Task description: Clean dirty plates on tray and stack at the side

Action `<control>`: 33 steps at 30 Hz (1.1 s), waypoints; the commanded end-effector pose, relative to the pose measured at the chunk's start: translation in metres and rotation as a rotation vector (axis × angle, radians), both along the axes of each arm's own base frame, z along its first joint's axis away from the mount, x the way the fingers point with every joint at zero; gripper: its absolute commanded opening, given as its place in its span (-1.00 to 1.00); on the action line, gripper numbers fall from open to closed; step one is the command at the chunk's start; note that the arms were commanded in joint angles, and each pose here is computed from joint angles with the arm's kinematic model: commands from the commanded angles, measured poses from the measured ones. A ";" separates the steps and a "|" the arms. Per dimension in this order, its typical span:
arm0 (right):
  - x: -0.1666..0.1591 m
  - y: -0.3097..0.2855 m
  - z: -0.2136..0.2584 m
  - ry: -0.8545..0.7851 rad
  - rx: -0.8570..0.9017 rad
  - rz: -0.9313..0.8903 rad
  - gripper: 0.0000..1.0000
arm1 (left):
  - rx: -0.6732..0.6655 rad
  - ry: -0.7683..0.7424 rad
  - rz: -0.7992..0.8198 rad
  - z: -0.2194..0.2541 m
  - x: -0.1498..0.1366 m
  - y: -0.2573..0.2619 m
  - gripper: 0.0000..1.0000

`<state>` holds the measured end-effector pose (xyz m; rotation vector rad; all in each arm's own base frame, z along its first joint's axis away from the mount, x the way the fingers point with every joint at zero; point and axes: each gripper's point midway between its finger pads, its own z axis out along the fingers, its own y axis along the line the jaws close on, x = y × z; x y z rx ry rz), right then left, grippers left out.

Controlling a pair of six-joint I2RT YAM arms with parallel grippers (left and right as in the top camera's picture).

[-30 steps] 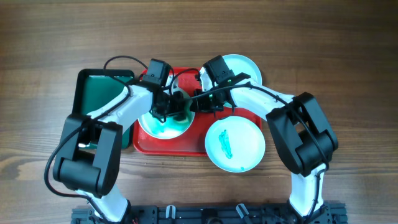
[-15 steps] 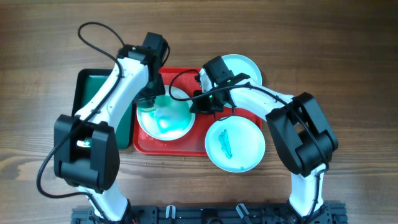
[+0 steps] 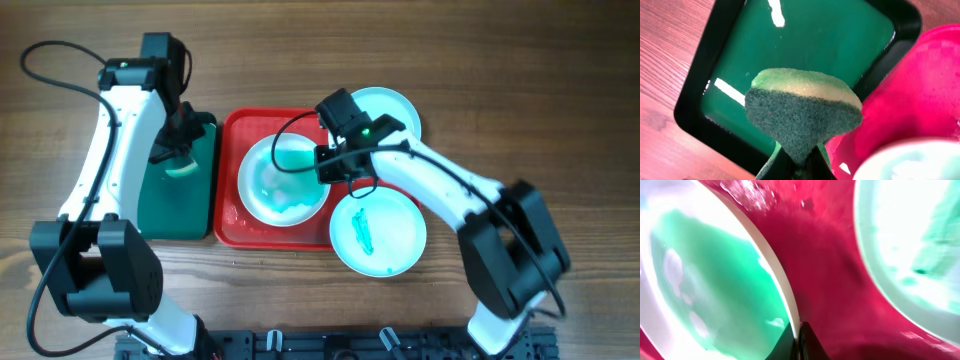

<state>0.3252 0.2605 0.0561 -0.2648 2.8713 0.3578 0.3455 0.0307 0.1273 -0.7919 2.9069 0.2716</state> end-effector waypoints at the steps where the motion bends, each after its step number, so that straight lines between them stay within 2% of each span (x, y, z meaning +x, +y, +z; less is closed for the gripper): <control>1: 0.016 -0.015 0.044 -0.252 -0.174 -0.040 -0.91 | -0.018 -0.068 0.027 0.012 0.010 0.004 -0.92; 11: 0.015 -0.026 0.079 -0.527 -0.455 -0.059 -0.91 | -0.020 -0.106 0.027 0.013 0.019 0.004 -0.92; 15: 0.010 -0.023 0.095 -0.627 -0.530 -0.055 -0.92 | -0.073 -0.106 0.021 0.012 0.020 -0.005 -0.92; 26: -0.017 -0.009 0.194 -1.099 -0.762 -0.142 -0.91 | -0.075 -0.105 0.020 0.012 0.020 -0.006 -0.92; 29: -0.029 0.000 0.217 -1.203 -0.799 -0.179 -0.92 | -0.075 -0.105 0.021 0.012 0.020 -0.006 -0.92; 33: -0.031 0.008 0.222 -1.220 -0.781 -0.180 -0.91 | -0.075 -0.105 0.020 0.012 0.020 -0.006 -0.92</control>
